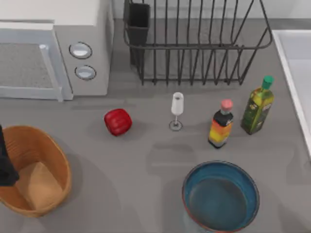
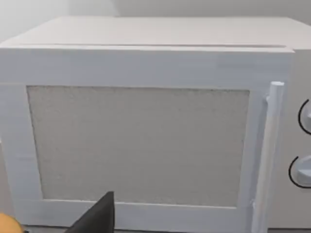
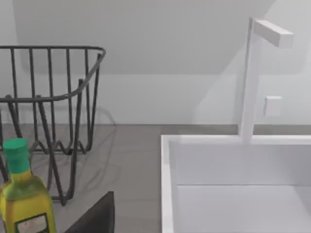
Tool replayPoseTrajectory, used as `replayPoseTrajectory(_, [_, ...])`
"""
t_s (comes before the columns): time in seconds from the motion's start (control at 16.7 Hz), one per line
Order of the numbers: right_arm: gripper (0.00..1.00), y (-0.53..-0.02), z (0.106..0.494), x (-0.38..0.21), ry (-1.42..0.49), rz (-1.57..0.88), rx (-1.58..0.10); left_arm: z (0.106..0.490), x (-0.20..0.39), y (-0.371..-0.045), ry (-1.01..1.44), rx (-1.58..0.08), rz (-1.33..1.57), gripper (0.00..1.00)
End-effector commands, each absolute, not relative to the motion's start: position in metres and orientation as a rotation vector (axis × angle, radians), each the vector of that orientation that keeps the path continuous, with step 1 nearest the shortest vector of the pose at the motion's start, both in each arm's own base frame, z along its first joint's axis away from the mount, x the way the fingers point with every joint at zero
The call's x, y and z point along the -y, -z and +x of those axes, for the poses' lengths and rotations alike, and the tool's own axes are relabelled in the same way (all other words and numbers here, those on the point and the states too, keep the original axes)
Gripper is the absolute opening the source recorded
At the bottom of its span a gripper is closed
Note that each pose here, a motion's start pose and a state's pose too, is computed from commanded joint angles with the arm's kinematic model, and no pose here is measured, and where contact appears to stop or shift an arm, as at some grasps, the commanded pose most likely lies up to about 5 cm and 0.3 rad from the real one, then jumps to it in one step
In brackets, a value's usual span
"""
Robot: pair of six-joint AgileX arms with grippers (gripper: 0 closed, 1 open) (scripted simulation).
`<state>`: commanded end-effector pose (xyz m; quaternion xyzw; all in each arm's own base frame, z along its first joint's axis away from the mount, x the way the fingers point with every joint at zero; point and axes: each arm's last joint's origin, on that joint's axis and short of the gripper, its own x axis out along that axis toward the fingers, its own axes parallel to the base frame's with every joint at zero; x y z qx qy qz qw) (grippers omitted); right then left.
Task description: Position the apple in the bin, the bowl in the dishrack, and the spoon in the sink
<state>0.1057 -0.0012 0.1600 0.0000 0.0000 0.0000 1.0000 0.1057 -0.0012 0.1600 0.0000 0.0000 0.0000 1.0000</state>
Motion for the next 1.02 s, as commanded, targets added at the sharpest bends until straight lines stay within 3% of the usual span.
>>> replayPoseTrajectory(0.24, [1.00,-0.160,0.106,0.001,0.000,0.000,0.000,0.106,0.002,-0.165,0.006,-0.018,0.007,1.00])
replayPoseTrajectory(0.48, [1.00,-0.160,0.106,0.001,0.000,0.000,0.000,0.112,0.006,-0.194,0.045,-0.136,0.048,1.00])
replayPoseTrajectory(0.72, [1.00,-0.160,0.106,0.001,0.000,0.000,0.000,0.138,0.017,-0.231,0.128,-0.362,0.131,1.00])
replayPoseTrajectory(1.02, [1.00,-0.160,0.106,0.001,0.000,0.000,0.000,0.202,0.048,-0.267,0.280,-0.677,0.289,1.00])
